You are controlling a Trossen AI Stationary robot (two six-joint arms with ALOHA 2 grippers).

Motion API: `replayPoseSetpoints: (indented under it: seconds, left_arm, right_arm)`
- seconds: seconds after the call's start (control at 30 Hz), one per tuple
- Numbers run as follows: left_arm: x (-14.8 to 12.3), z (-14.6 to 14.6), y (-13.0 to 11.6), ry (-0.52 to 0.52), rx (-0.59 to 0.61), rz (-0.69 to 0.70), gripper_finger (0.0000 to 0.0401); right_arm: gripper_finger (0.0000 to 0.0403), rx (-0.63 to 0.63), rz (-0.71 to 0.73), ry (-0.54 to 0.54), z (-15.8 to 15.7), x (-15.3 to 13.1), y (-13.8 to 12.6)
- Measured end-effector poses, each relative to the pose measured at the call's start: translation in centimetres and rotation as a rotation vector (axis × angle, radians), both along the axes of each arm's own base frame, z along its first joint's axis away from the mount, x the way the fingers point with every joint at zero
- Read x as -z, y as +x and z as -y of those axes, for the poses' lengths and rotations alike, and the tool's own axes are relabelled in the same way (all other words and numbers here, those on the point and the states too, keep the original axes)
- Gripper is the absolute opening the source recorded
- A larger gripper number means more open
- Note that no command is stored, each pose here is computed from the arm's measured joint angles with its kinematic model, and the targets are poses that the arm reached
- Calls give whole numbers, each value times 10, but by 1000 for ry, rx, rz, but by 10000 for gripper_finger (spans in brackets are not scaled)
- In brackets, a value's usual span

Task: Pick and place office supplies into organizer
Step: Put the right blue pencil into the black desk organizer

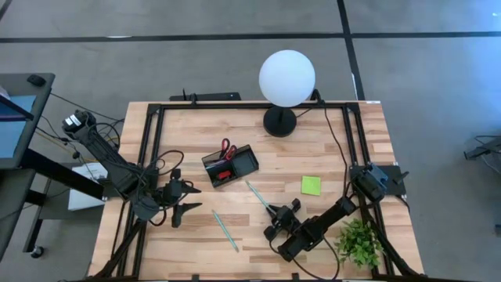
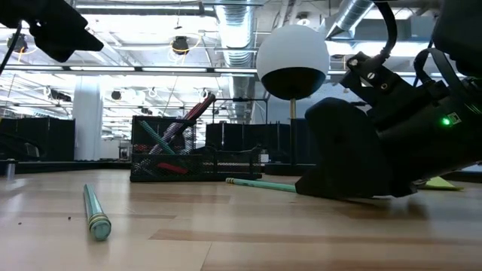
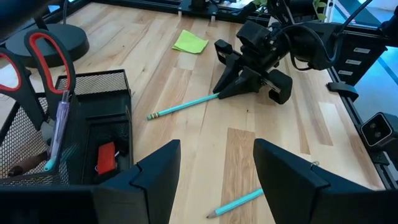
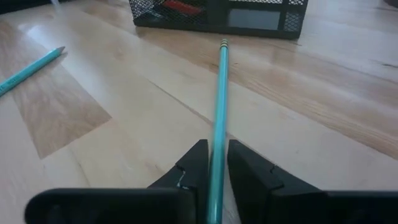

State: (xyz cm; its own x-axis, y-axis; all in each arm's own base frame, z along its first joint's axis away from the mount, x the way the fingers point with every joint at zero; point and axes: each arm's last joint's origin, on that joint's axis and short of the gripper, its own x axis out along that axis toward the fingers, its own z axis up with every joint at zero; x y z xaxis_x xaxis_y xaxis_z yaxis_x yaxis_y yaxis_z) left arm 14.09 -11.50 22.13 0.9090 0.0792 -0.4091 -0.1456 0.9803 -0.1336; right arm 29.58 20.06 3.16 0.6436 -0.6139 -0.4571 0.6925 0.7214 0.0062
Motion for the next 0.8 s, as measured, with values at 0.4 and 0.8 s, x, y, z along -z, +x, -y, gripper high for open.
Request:
replayPoseSetpoints:
  seconds: [0.4, 0.8]
  left_arm:
    - [0, 0, 0, 8, -14, 8, 199]
    - [-1, -1, 0, 4, -38, 18, 199]
  right_arm:
    - [12, 14, -1, 4, 2, -1, 0]
    - [10, 35, 83, 0, 1, 0, 3]
